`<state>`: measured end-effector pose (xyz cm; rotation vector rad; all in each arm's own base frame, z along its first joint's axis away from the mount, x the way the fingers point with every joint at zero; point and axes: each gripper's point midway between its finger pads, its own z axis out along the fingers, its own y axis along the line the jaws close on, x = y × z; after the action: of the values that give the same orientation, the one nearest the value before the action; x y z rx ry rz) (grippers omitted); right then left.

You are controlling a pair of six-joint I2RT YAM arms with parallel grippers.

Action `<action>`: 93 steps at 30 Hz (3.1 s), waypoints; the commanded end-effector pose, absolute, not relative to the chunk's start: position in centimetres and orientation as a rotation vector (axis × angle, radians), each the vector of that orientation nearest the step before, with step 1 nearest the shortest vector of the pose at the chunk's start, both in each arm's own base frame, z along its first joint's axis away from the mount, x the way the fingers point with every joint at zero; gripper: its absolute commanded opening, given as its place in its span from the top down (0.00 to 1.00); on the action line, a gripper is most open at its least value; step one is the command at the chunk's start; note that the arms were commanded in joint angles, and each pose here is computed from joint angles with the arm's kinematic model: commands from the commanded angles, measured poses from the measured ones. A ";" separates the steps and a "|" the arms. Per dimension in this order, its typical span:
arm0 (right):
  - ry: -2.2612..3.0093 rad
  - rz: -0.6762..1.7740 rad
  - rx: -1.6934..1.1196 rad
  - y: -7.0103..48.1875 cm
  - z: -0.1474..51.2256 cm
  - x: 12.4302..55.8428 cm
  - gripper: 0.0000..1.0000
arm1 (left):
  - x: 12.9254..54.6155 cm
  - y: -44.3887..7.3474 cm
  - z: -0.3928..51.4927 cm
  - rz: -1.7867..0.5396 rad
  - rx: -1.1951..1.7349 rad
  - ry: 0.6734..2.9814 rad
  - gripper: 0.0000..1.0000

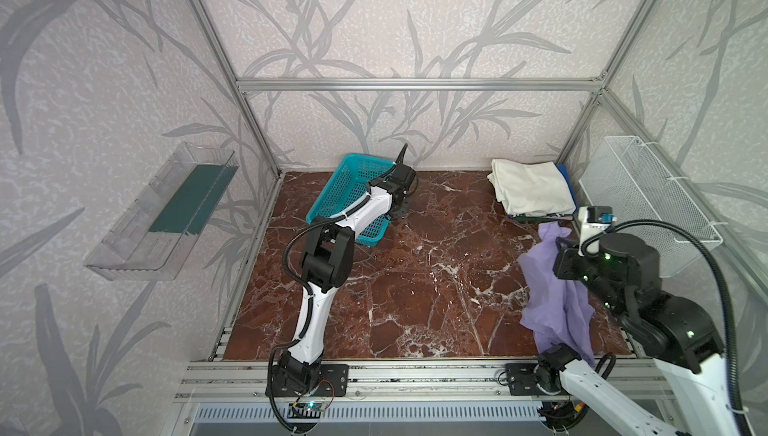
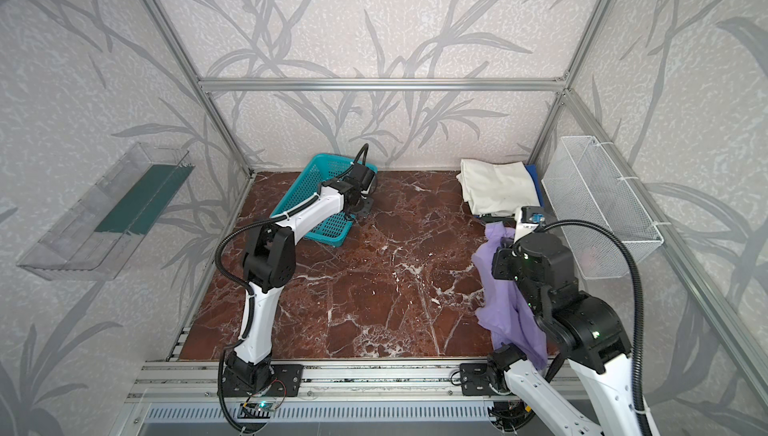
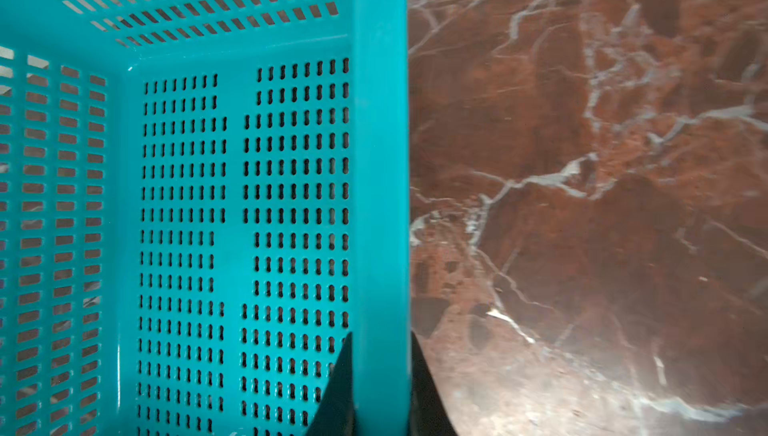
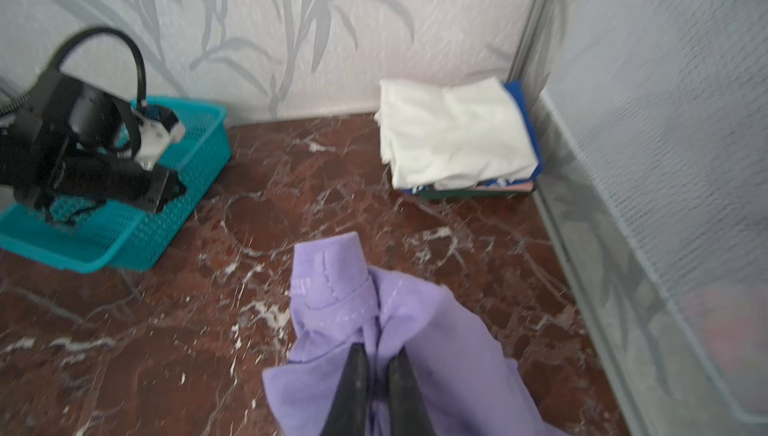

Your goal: Fold and stack the t-shirts

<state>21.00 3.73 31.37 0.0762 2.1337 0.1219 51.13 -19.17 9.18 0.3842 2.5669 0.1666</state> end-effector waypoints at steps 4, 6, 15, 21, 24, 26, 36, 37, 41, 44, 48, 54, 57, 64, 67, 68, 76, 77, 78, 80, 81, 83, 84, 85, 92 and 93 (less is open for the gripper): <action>2.221 0.358 0.121 6.7 26.4 20.7 1.00 | 50.0 -9.8 7.1 0.314 0.301 2.716 1.00; 2.227 0.343 0.117 6.5 25.7 20.4 1.00 | 50.4 -7.1 7.1 0.330 0.242 2.726 1.00; 2.267 0.352 0.091 7.1 24.2 20.6 1.00 | 52.7 1.5 6.7 0.318 0.119 2.754 1.00; 2.340 0.392 0.105 8.0 21.2 20.7 1.00 | 54.3 4.1 8.1 0.330 0.107 2.714 1.00; 2.351 0.429 0.122 8.4 20.2 20.7 1.00 | 55.1 4.3 8.4 0.334 0.136 2.696 1.00; 2.365 0.441 0.126 8.6 19.5 20.7 1.00 | 55.4 4.2 8.4 0.330 0.157 2.693 1.00; 2.405 0.483 0.127 10.0 17.5 22.1 1.00 | 54.6 1.6 12.9 0.271 0.195 2.578 0.01; 2.407 0.494 0.121 10.4 17.4 22.5 1.00 | 54.4 1.1 13.4 0.269 0.197 2.545 0.01; 2.387 0.585 0.074 13.1 17.6 25.4 1.00 | 53.1 -1.7 16.4 0.159 0.174 2.380 0.01; 2.376 0.575 -0.033 16.2 18.3 28.8 1.00 | 51.7 -2.8 18.1 0.124 0.098 2.288 0.01; 2.385 0.599 -0.109 20.9 18.6 34.7 1.00 | 49.4 -3.7 19.4 0.197 0.038 2.232 0.01; 2.409 0.611 -0.202 26.7 18.5 41.8 0.46 | 45.7 -5.1 20.0 0.283 0.002 2.183 0.01; 2.429 0.536 -0.199 26.6 18.9 43.8 0.13 | 43.9 -6.3 19.9 0.247 0.019 2.178 0.01; 2.302 0.435 -0.094 20.5 23.6 41.4 0.01 | 40.8 -11.2 16.2 -0.013 0.070 2.255 0.12; 2.319 0.397 -0.051 17.3 22.9 37.5 0.01 | 39.8 -14.0 13.4 -0.065 0.154 2.342 0.17; 2.345 0.391 -0.033 16.4 22.1 35.8 0.01 | 39.4 -15.0 12.5 -0.074 0.194 2.373 0.18; 2.549 0.549 0.057 13.6 13.1 22.4 0.12 | 37.7 -20.9 6.3 -0.128 0.379 2.536 0.21; 2.567 0.561 0.075 13.2 12.2 21.1 0.13 | 37.8 -21.6 5.9 -0.128 0.408 2.544 0.22; 2.593 0.556 0.097 12.6 11.1 19.9 0.13 | 37.9 -22.4 5.5 -0.137 0.432 2.551 0.22; 2.633 0.529 0.135 11.6 9.3 18.2 0.14 | 38.0 -23.6 4.9 -0.168 0.460 2.565 0.22; 2.651 0.510 0.151 11.0 8.2 17.5 0.14 | 38.2 -24.0 4.6 -0.174 0.463 2.566 0.22; 2.679 0.511 0.197 10.6 6.6 16.5 0.15 | 38.4 -24.7 3.9 -0.187 0.470 2.574 0.22; 2.692 0.517 0.211 10.6 5.8 16.1 0.15 | 38.6 -24.8 3.5 -0.186 0.468 2.579 0.22; 2.700 0.523 0.221 10.6 5.1 16.0 0.16 | 38.7 -25.1 3.2 -0.189 0.471 2.586 0.22; 2.718 0.471 0.242 10.6 2.9 17.0 0.28 | 39.3 -26.7 0.9 -0.193 0.507 2.633 0.34; 2.718 0.454 0.233 10.5 2.8 17.3 0.33 | 39.4 -26.9 0.7 -0.193 0.513 2.633 0.41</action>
<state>15.85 10.27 2.50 0.2325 2.7621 0.4652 40.14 -26.32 2.28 0.4886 2.5807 -0.1839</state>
